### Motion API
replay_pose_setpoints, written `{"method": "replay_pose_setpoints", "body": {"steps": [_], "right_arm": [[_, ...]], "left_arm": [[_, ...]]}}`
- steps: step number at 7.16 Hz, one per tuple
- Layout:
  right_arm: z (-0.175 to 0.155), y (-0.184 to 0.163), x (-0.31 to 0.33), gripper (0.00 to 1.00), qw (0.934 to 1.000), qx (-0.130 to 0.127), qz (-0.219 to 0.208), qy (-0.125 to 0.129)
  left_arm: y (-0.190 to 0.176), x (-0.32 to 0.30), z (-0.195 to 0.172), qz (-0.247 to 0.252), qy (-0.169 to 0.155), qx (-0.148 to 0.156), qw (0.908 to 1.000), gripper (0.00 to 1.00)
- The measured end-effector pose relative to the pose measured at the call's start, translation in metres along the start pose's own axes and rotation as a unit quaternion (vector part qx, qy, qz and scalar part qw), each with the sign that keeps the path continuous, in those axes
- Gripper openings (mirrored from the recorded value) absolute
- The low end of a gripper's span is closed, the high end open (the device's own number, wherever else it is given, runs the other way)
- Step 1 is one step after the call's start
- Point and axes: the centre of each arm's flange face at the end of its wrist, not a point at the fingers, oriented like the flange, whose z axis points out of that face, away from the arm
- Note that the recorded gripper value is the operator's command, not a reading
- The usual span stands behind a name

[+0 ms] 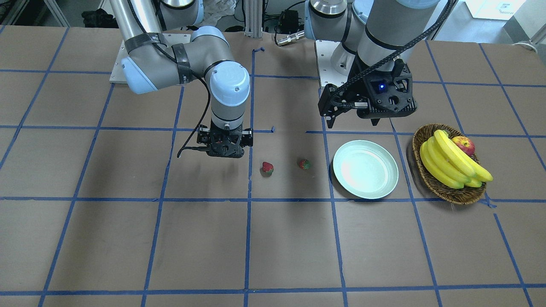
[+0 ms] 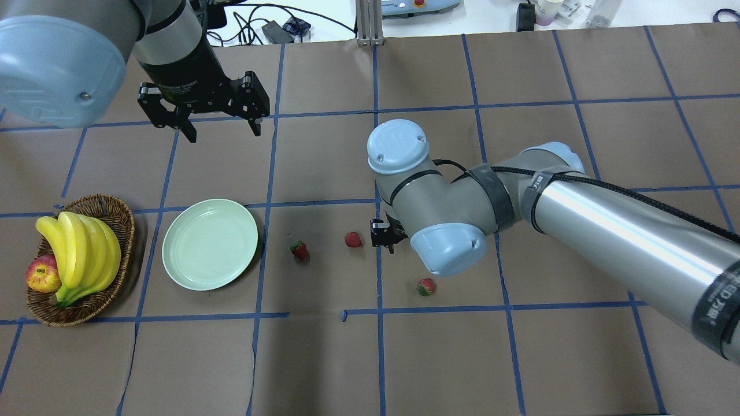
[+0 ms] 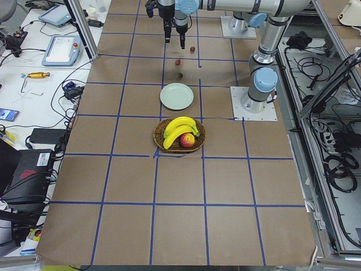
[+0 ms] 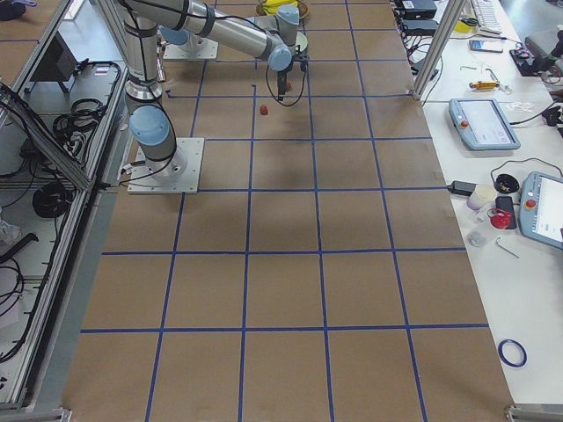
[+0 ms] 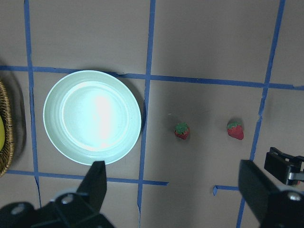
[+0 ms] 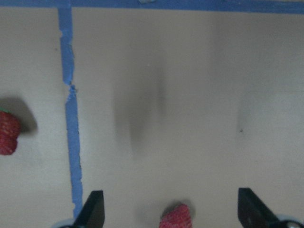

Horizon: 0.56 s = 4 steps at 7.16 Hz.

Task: Collect all strawberries into plate
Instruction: 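Move the right gripper back and grasp the remaining strawberry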

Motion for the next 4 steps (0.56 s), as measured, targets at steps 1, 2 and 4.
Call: {"method": "replay_pose_setpoints", "body": {"steps": [1, 2, 4], "right_arm": [[0.012, 0.008, 0.008, 0.99, 1.0, -0.003, 0.002, 0.0], [0.02, 0.014, 0.011, 0.86, 0.9999, -0.009, 0.006, -0.004], [0.031, 0.022, 0.012, 0.85, 0.9987, -0.026, 0.041, -0.018]], "left_arm": [[0.0, 0.0, 0.0, 0.0, 0.0, 0.0, 1.0, 1.0], [0.0, 0.0, 0.001, -0.001, 0.0, -0.001, 1.0, 1.0], [-0.001, 0.0, 0.0, -0.001, 0.001, 0.0, 1.0, 1.0]]}}
